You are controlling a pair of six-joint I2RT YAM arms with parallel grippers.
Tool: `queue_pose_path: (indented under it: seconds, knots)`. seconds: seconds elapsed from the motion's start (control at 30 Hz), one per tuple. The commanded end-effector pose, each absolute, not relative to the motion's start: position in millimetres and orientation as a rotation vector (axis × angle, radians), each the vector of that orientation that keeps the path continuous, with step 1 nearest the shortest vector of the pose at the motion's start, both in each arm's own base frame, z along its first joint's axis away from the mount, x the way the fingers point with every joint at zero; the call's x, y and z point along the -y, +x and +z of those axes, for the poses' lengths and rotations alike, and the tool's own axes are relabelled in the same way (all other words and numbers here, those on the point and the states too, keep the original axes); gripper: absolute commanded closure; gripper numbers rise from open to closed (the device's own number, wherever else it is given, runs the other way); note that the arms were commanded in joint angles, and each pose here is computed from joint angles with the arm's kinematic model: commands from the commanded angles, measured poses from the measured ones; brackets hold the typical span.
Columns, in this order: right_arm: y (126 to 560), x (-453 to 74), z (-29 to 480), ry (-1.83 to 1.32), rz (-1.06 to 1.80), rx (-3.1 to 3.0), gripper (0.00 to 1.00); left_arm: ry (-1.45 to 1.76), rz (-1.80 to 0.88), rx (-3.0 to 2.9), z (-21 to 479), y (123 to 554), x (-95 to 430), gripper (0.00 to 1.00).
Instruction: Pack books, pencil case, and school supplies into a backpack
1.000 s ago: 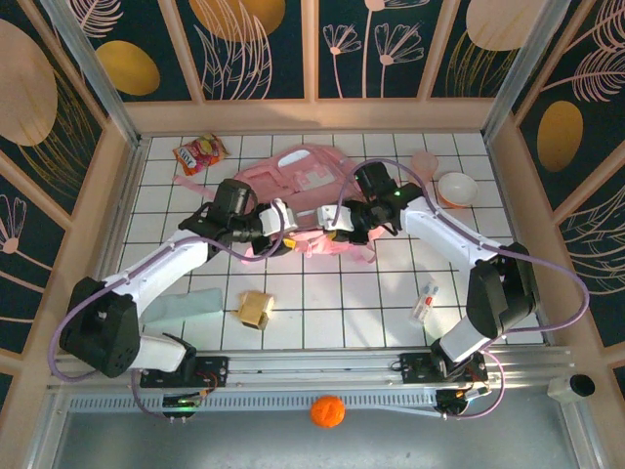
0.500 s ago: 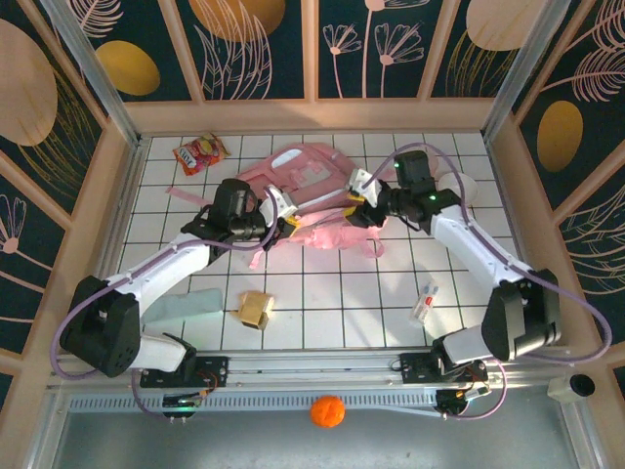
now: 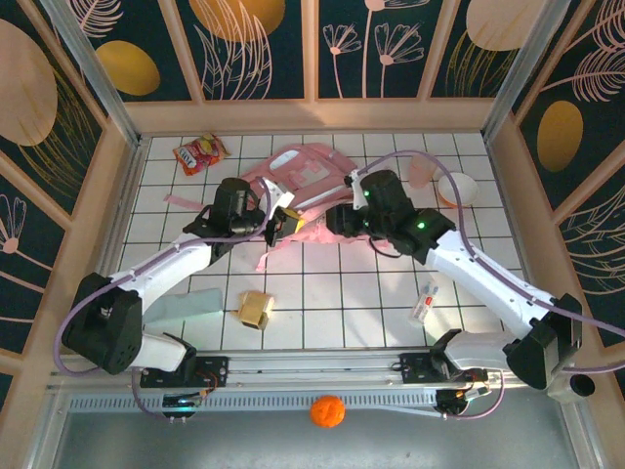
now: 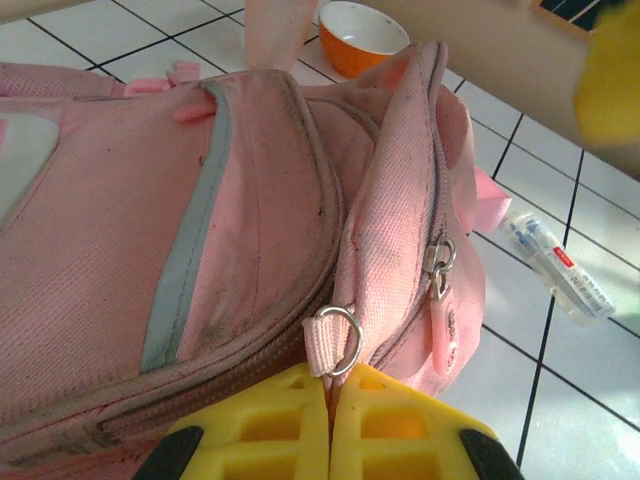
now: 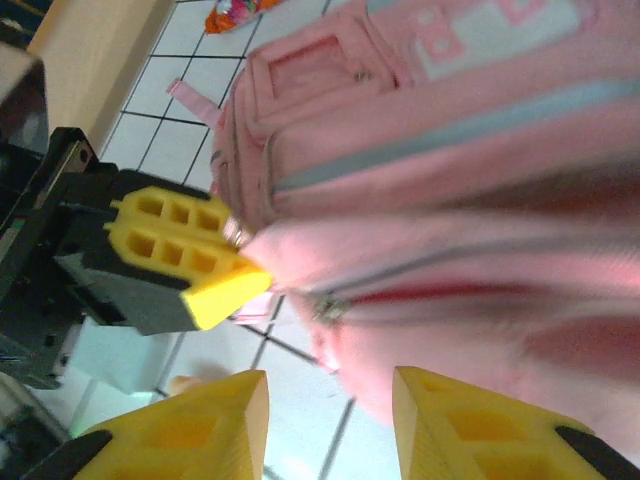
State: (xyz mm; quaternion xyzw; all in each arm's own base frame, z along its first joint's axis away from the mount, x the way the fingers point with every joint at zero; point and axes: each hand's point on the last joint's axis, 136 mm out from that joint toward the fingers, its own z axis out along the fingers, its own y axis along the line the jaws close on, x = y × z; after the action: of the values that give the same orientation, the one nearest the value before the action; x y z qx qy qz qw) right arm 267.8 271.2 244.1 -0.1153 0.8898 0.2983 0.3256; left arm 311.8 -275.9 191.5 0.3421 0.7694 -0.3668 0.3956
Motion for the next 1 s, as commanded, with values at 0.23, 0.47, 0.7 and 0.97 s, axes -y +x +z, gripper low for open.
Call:
queue_pose_path:
  seconds: [0.23, 0.47, 0.7, 0.97]
  knots:
    - [270.8, -286.7, 217.5, 0.085, 0.679, -2.498, 0.63, 0.831, -0.999, -1.87, 225.1, 325.5, 287.0, 1.0]
    - [282.6, -288.1, 196.8, 0.095, 0.538, -2.523, 0.62, 0.821, -1.014, -1.854, 229.5, 326.9, 288.6, 1.0]
    - [295.8, -270.4, 197.8, 0.193, 0.44, -2.459, 0.73, 0.823, -1.005, -1.845, 233.6, 327.4, 288.4, 1.0]
    - [302.6, -274.5, 199.6, 0.185, 0.447, -2.441, 0.8, 0.822, -1.011, -1.843, 234.4, 327.6, 289.1, 1.0]
